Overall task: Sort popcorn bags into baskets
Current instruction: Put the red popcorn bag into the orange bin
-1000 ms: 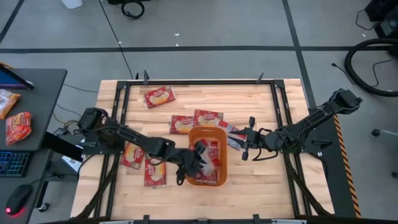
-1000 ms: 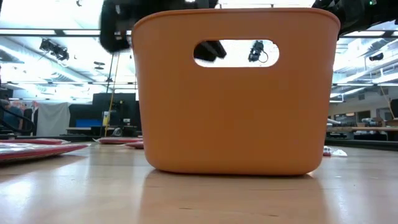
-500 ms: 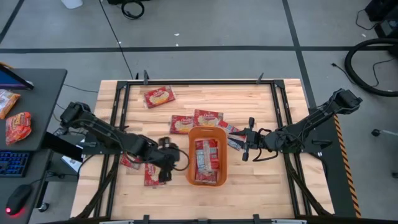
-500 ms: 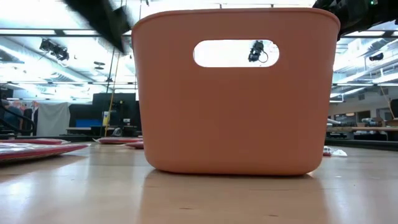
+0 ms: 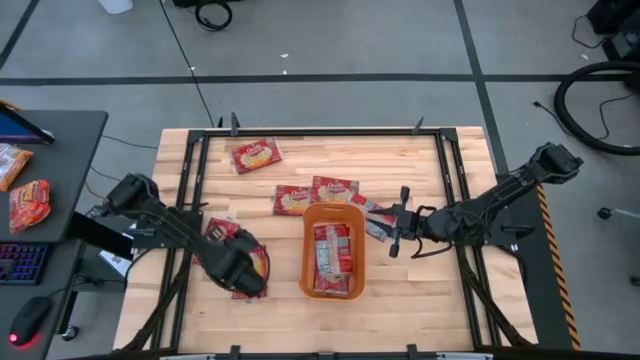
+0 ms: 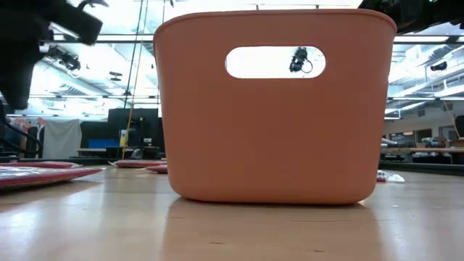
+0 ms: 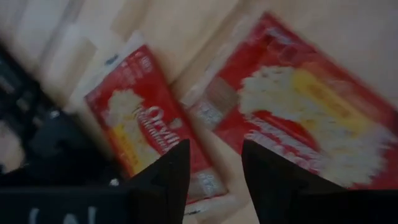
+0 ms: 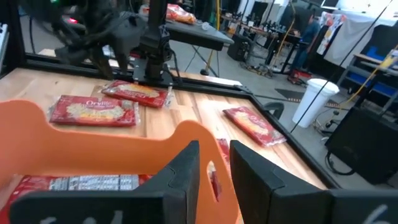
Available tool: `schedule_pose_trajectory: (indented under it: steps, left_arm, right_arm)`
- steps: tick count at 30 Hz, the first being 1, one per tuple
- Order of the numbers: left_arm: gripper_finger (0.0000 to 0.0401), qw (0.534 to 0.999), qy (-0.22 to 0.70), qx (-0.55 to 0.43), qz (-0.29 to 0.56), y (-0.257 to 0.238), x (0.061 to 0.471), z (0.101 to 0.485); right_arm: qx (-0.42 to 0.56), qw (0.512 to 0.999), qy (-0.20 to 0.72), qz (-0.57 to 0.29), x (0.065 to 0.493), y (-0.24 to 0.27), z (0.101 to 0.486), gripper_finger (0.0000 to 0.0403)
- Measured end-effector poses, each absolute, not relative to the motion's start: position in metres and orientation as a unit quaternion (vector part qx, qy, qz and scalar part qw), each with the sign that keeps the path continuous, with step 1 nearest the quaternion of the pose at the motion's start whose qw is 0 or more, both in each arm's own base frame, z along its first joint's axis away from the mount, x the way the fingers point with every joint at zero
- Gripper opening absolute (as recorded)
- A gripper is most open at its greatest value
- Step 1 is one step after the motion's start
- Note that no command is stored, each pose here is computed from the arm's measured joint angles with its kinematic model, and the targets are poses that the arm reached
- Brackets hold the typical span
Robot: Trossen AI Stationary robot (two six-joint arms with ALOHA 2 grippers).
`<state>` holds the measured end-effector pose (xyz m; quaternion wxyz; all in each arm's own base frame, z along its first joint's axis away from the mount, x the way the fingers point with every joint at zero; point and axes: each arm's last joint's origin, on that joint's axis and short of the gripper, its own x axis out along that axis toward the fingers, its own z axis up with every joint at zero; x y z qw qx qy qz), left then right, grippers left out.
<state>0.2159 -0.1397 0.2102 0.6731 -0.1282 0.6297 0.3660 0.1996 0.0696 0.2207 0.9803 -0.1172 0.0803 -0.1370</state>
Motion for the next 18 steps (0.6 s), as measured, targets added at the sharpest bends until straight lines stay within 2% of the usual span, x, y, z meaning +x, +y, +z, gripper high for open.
schedule_pose_trajectory:
  steps: [7,12,18]
  left_arm:
    - [0.0171,0.659,0.635,-0.100,0.390,-0.126,0.203,0.181]
    - [0.0171,0.664,0.616,-0.143,0.399,-0.107,0.189,0.166]
    - [0.0172,0.629,0.598,-0.184,0.462,-0.080,0.183,0.152]
  right_arm:
    - [-0.121,0.981,0.080,-0.126,0.204,0.060,0.221,0.0093]
    - [-0.114,0.984,0.077,-0.115,0.207,0.055,0.222,0.0093]
    - [-0.102,0.986,0.076,-0.106,0.208,0.052,0.222,0.0093]
